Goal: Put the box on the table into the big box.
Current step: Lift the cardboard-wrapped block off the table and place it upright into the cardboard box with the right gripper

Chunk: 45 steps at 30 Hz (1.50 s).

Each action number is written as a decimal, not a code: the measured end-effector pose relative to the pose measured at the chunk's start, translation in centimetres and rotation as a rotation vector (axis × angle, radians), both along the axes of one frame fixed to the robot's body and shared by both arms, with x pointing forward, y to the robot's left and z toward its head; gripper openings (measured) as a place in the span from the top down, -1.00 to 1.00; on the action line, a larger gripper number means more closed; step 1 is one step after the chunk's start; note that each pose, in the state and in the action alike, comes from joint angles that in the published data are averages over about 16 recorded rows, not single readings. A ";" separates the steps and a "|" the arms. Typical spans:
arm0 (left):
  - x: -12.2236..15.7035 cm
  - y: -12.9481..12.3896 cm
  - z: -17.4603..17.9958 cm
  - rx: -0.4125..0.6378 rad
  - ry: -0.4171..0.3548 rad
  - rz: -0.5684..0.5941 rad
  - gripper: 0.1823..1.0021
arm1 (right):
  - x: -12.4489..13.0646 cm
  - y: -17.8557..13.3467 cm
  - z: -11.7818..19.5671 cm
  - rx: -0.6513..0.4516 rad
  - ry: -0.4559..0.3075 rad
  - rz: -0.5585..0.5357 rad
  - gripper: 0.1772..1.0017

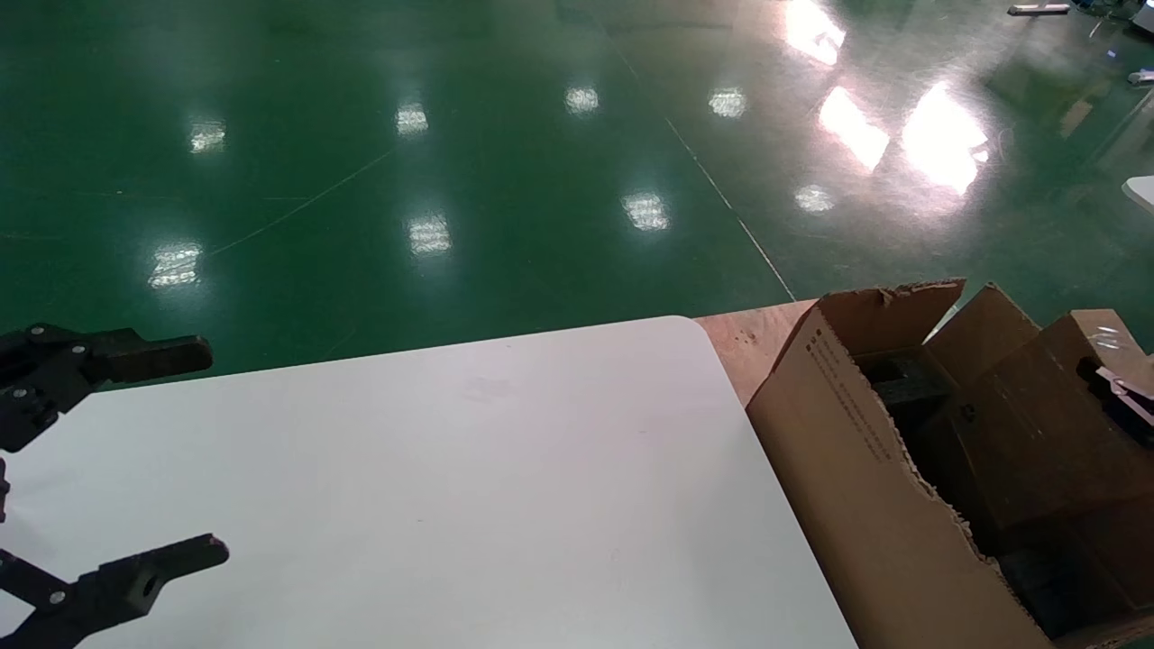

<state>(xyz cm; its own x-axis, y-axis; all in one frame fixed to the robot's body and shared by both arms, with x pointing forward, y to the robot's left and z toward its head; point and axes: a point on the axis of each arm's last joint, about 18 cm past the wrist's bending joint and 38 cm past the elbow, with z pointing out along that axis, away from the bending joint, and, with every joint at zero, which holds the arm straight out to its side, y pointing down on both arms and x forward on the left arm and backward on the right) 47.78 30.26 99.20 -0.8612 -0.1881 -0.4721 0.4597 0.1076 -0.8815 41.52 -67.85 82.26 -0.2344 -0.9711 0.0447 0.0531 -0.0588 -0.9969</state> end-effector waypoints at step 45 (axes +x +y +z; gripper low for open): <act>0.0 0.0 0.0 0.000 0.000 0.000 -1.00 | 0.0 0.1 -1.1 0.027 0.014 -0.020 0.01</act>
<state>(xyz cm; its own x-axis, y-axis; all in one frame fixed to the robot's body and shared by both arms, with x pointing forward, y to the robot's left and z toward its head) 47.79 30.27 99.20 -0.8612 -0.1886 -0.4719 0.4595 0.1074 -0.8816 41.53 -67.72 81.16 -0.2538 -0.9670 0.0219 0.0378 -0.0325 -0.9988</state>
